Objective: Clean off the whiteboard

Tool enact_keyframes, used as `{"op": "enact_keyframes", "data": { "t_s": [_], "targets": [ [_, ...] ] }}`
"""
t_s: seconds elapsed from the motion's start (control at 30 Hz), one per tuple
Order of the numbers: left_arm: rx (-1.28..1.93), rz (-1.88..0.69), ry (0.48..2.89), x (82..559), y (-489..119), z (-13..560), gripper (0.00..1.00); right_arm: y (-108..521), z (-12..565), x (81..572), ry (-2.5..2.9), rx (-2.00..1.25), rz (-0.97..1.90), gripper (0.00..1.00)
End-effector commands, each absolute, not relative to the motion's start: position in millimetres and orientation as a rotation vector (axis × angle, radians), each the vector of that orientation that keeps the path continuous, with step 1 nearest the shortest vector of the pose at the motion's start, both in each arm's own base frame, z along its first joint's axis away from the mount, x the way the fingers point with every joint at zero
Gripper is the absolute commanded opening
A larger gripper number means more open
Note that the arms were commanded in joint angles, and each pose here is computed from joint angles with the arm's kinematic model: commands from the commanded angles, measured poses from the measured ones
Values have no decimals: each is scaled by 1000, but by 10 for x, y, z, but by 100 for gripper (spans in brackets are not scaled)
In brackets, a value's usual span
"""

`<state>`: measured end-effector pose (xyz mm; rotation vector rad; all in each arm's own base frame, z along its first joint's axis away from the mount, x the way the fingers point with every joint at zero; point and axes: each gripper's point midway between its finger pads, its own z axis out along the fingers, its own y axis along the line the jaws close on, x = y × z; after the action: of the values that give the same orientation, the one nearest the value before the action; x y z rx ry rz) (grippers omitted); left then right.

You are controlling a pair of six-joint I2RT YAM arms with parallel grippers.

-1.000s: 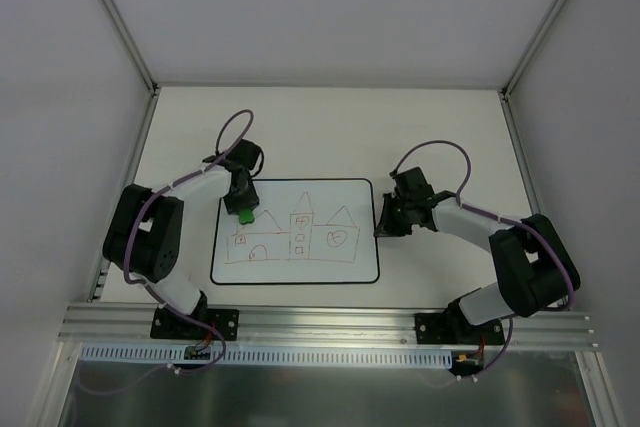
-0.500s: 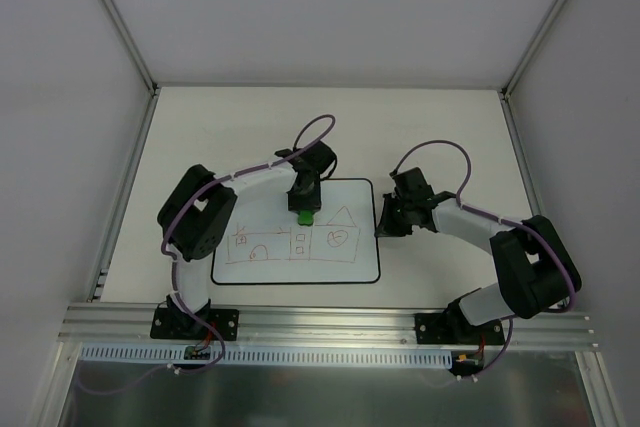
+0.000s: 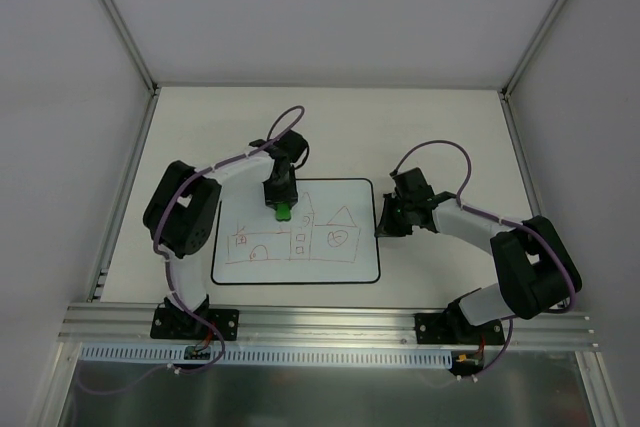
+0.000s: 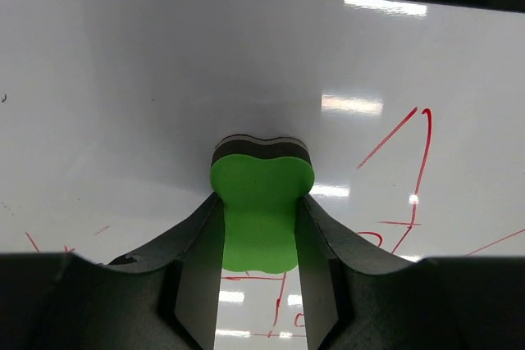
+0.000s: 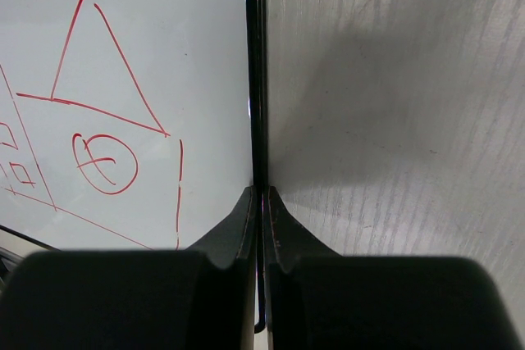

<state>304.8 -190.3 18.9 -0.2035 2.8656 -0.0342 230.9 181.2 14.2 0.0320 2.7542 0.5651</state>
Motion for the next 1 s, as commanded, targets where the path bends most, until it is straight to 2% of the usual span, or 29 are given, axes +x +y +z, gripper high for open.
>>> {"op": "enact_keyframes", "data": {
  "t_s": [0.0,0.3,0.47,0.63,0.8,0.97],
  "targets": [
    [-46,65,2916,3114,-1950,-9,0,1602,-53,2134,2848,34,414,0],
    [183,5,2936,3255,-2549,-154,0,1598,-39,2155,2846,38,404,0],
    [261,-12,2956,3067,-2728,-211,0,1586,-40,2147,2849,42,396,0],
    [192,63,3078,2454,-2441,-344,0,1569,-31,2149,2845,44,385,0],
    [161,82,3137,1862,-2166,-236,0,1559,-30,2147,2842,45,380,0],
    [323,47,3147,1328,-2321,-161,0,1559,-47,2141,2848,45,378,0]
  ]
}}
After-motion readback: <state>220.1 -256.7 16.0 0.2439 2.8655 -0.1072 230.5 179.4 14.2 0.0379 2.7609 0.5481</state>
